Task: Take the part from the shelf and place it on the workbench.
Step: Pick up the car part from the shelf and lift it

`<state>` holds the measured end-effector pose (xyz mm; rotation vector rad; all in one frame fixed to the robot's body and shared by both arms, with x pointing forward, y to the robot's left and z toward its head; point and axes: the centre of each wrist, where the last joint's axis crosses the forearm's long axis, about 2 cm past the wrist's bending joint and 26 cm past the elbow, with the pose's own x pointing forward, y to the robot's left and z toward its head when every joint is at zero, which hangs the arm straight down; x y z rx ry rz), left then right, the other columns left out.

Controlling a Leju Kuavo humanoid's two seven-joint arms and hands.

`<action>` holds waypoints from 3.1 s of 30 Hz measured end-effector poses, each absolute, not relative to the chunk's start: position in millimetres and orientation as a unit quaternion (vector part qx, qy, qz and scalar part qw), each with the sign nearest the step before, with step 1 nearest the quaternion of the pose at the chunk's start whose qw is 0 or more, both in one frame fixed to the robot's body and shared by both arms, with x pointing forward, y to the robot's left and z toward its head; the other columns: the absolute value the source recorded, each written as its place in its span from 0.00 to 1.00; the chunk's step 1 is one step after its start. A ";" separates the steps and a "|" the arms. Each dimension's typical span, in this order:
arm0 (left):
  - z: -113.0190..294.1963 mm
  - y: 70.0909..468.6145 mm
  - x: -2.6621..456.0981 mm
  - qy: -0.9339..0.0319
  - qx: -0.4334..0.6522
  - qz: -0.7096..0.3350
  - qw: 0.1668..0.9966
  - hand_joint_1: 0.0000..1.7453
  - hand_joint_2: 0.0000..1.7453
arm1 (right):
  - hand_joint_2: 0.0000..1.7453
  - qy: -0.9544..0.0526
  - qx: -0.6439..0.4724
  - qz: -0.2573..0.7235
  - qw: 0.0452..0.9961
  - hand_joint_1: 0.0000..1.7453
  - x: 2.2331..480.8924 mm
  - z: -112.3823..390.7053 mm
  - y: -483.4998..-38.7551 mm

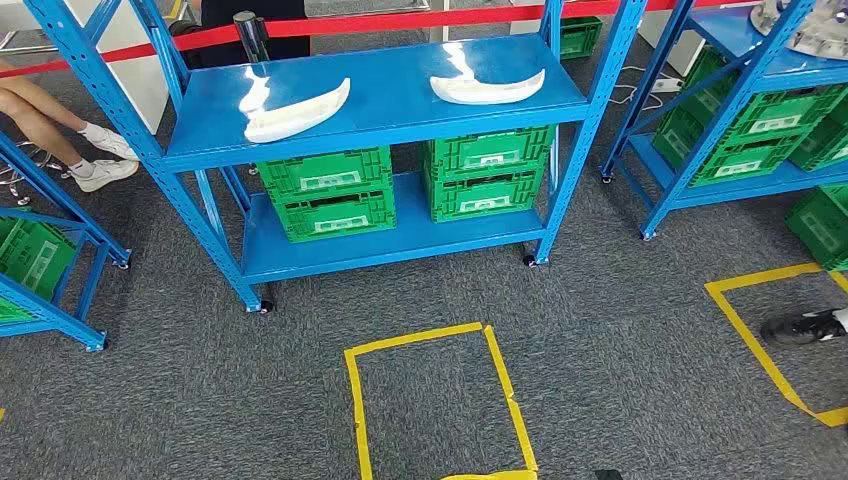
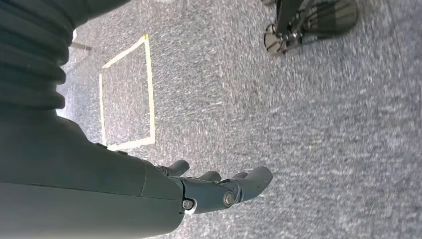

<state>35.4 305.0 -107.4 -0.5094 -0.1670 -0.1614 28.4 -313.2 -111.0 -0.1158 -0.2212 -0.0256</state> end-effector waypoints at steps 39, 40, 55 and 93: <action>-102.0 287.8 85.0 -0.064 -0.248 -0.142 0.956 0.00 0.00 | 0.00 -0.582 -0.248 0.322 0.704 0.00 452.8 166.2 -297.3; -101.9 287.4 85.6 -0.063 -0.248 -0.143 0.956 0.00 0.00 | 0.00 -0.588 -0.252 0.339 0.690 0.00 458.1 176.6 -290.4; -99.4 281.2 97.9 -0.051 -0.245 -0.171 0.953 0.00 0.00 | 0.00 -0.579 -0.356 0.552 0.484 0.00 498.4 307.2 -214.8; -96.3 276.5 112.3 -0.055 -0.223 -0.202 0.952 0.00 0.00 | 0.00 -0.509 -0.426 0.627 0.408 0.00 503.9 336.9 -213.4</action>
